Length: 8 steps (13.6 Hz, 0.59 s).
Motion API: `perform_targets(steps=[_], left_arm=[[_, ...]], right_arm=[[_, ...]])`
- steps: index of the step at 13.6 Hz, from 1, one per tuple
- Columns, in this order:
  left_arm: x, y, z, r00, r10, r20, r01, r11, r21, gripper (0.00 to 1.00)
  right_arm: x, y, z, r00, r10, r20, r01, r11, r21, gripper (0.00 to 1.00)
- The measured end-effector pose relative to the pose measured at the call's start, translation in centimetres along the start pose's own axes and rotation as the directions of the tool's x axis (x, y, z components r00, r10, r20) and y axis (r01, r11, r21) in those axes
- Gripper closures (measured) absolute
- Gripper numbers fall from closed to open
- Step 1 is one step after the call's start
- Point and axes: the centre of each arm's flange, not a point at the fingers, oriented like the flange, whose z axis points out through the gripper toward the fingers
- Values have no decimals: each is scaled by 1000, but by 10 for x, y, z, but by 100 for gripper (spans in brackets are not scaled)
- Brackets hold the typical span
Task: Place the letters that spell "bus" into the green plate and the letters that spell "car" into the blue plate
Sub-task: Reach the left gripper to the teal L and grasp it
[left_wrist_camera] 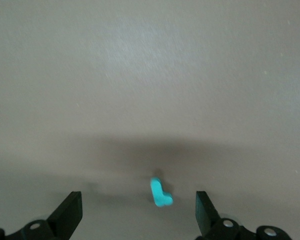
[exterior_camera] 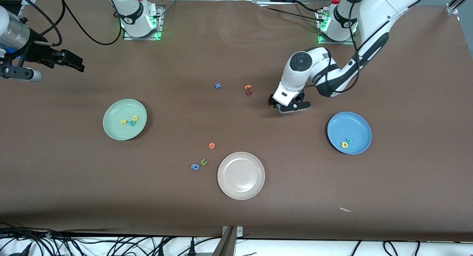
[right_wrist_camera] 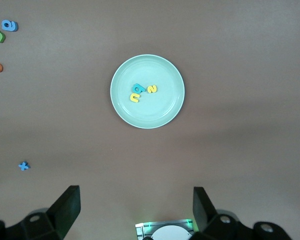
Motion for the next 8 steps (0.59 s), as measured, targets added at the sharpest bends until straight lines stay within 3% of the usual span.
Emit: perform_targets(steps=[4,8], left_arm=[[-13,11,4,999,-35,11,35,999,-9,4],[-19,13,16,1000,-27,5,27,1000,-10,15]], right_arm=[[1,3,1,1000,5,2,-5,1000,1,0],[1,3,0,1000,5,-1,-5,1000,1,0]])
